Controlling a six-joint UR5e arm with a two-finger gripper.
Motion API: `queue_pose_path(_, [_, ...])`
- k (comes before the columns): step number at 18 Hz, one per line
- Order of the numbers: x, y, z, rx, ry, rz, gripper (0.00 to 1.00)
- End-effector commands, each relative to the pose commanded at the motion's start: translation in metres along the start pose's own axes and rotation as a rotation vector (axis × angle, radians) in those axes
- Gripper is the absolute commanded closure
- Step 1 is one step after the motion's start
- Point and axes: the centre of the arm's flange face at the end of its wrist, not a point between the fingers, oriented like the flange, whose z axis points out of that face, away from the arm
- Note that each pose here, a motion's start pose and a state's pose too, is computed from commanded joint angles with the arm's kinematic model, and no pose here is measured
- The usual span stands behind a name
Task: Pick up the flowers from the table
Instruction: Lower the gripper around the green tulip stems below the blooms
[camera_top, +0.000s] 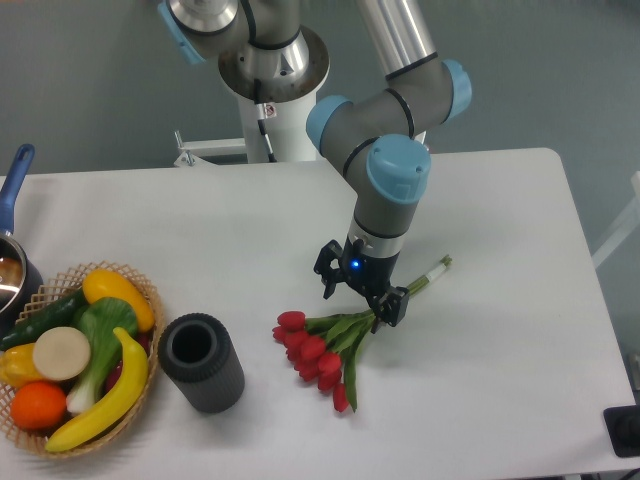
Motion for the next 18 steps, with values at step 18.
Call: queue_pose_path(18, [0.0,0.02,0.025,-0.046,0.064,-0.035,0.0])
